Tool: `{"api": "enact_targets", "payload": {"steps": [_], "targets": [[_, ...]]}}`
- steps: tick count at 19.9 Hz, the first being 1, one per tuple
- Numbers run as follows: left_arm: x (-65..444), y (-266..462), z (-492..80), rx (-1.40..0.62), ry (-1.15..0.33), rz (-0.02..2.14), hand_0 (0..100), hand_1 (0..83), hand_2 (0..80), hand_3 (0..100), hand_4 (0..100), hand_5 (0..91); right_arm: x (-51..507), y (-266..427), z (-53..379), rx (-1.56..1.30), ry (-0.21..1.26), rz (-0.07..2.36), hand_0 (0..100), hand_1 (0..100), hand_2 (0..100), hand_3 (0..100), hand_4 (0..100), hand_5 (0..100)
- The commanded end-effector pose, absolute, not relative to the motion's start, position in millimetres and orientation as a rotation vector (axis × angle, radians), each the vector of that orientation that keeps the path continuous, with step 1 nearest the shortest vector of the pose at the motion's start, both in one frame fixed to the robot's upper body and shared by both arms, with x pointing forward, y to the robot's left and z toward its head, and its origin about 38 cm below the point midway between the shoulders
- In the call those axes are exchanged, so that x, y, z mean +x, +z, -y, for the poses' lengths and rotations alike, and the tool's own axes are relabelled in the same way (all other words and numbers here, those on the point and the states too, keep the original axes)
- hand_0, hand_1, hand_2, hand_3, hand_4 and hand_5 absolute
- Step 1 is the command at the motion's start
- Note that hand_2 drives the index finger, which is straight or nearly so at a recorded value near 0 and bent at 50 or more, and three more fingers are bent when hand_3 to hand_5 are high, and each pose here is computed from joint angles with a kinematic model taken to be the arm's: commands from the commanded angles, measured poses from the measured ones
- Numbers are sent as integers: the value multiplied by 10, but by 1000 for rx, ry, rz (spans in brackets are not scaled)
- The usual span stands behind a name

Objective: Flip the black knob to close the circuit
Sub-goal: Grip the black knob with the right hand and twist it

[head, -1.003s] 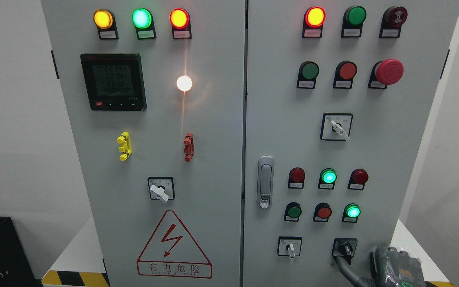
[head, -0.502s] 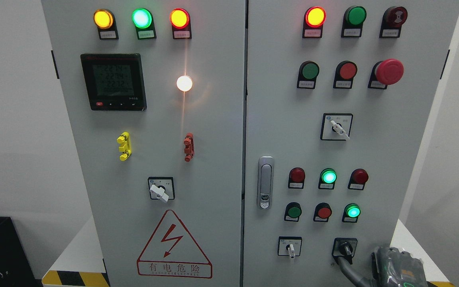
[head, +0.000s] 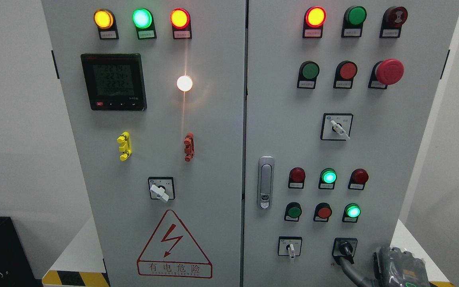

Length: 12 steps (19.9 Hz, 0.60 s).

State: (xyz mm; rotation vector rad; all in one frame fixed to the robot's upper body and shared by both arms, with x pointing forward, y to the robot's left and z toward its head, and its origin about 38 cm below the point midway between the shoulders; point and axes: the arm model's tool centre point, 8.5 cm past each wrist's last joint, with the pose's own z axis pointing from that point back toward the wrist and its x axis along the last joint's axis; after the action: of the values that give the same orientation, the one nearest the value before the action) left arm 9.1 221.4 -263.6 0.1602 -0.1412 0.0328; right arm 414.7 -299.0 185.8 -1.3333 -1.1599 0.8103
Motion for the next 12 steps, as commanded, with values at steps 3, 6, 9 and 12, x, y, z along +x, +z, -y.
{"api": "enact_targets", "payload": {"steps": [3,6,9,12], "targets": [[92,-2636,-2214,160,33,142,120,556,0,0,0,0,4143,1869,3024,-1349,807,1152,0,0,979,1000,1000,1000],[91,-2636,-2215,161,34,142,120,556,0,0,0,0,4143,1869,3024,-1349,807,1152,0,0,975,1000,1000,1000],[92,-2636,-2213,159,32,142,120,556,0,0,0,0,4141,1874,3026,-1352,805,1151,0,0,976,1000,1000,1000],[91,-2636,-2215,161,34,142,120,556,0,0,0,0,4141,1874,3026,-1352,805,1151,0,0,977,1000,1000,1000]]}}
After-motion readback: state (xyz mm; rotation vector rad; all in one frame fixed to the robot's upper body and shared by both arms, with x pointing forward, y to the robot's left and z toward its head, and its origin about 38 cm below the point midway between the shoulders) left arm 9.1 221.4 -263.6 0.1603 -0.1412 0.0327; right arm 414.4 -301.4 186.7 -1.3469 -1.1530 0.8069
